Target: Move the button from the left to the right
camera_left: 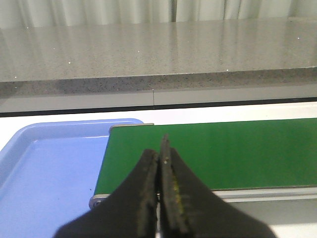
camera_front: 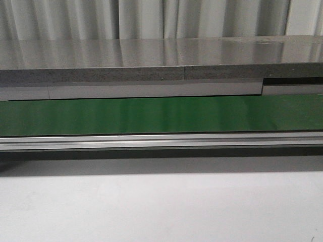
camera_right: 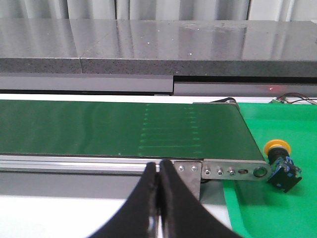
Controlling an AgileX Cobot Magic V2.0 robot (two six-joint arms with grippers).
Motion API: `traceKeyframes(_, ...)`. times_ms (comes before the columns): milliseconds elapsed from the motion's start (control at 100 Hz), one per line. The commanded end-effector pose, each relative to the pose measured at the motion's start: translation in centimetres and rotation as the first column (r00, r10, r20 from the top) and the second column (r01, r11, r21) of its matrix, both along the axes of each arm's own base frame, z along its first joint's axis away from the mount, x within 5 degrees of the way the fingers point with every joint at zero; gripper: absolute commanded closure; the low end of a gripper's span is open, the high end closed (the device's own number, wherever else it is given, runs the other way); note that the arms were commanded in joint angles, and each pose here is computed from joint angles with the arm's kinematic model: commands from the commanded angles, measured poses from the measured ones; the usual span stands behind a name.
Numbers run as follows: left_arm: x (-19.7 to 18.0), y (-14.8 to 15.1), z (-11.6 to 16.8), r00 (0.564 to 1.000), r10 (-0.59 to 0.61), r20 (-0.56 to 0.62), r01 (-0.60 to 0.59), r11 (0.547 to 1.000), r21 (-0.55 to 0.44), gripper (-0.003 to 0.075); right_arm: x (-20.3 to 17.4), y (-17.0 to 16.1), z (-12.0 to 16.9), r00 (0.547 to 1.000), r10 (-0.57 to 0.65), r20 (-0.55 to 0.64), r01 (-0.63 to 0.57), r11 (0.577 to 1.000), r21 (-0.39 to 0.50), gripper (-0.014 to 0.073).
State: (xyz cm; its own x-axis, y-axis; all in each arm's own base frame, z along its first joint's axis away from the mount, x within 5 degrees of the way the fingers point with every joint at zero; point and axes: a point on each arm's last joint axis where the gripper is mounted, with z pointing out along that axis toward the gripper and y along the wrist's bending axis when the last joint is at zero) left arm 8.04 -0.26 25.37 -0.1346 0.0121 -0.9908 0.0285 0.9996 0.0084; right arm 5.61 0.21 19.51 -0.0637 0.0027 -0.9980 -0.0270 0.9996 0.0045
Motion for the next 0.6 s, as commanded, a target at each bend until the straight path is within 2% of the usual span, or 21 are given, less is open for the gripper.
traceKeyframes(0,0.11,0.11,1.54,0.996,0.012,0.09,-0.012,1.0,-0.007,0.0741,-0.16,-0.12,1.29,0.99,-0.012,0.141,0.011,1.0,0.004,0.0663)
traceKeyframes(590,0.11,0.11,1.54,0.996,0.012,0.09,-0.012,1.0,-0.007,0.0741,-0.16,-0.13,1.21,0.991,-0.014,0.133,0.013,1.0,0.011,0.0663)
